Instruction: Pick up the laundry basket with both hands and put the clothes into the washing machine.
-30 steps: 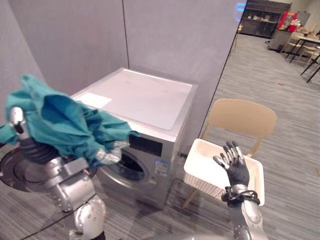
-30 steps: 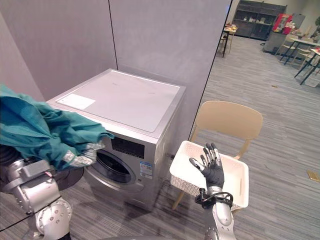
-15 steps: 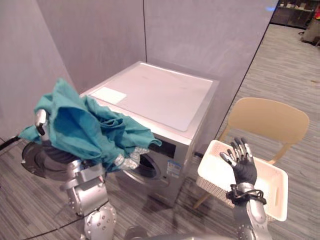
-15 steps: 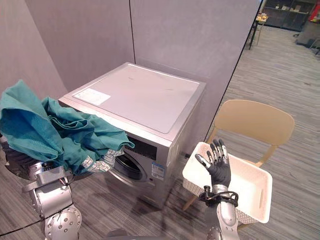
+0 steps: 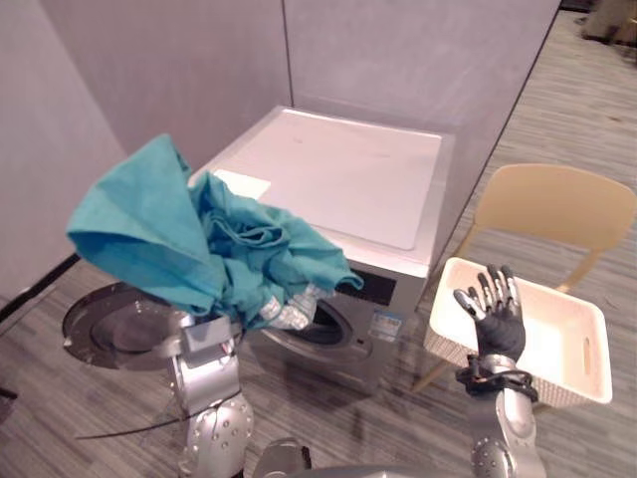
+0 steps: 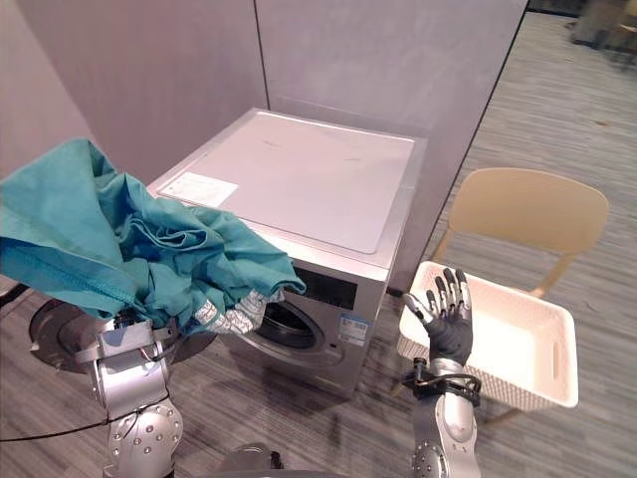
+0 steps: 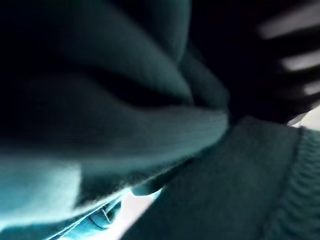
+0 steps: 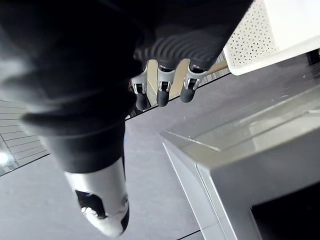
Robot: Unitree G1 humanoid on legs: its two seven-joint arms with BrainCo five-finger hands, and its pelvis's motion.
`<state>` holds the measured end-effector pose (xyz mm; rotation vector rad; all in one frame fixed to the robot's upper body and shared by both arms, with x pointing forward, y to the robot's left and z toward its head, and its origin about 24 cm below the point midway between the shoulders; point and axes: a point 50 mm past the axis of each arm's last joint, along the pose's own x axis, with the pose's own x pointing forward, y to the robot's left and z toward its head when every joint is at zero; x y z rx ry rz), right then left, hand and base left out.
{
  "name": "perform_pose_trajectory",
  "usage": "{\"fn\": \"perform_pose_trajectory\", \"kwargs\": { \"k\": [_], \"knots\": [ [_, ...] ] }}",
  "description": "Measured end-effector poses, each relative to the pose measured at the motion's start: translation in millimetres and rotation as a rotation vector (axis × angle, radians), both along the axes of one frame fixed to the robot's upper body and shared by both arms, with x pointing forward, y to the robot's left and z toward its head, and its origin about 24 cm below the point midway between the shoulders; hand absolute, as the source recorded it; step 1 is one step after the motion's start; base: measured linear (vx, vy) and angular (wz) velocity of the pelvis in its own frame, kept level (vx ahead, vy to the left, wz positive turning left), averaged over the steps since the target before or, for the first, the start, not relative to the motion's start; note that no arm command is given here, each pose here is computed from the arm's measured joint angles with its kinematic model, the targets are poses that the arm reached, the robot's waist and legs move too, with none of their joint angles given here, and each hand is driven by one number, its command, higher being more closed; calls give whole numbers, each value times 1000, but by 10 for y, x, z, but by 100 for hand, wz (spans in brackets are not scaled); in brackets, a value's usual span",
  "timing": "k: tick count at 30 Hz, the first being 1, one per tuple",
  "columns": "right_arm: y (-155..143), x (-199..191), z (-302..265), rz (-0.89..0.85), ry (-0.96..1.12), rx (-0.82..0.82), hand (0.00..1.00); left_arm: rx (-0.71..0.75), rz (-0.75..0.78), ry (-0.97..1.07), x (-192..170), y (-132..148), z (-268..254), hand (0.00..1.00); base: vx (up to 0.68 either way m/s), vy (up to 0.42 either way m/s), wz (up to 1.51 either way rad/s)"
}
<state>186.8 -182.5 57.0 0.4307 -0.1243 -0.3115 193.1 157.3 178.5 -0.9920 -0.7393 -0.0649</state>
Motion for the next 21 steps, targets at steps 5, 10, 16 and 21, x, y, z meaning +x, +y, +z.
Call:
{"fn": "perform_pose_trajectory", "kwargs": {
  "k": [5, 10, 16, 21],
  "knots": [
    [100, 29, 23, 59, -23, 5, 0, 21, -2, 62, 43, 5, -117, 100, 13, 238, -45],
    [92, -50, 43, 72, -36, -6, 0, 32, -69, 72, 60, -120, -129, 100, 19, 56, 8],
    [105, -82, 12, 69, -21, 5, 0, 36, -68, 91, 57, -113, -155, 100, 74, -95, 15],
    [97, -111, -8, 61, -14, 15, 0, 43, -95, 108, 37, -150, -198, 100, -25, -115, 21]
  ]
}}
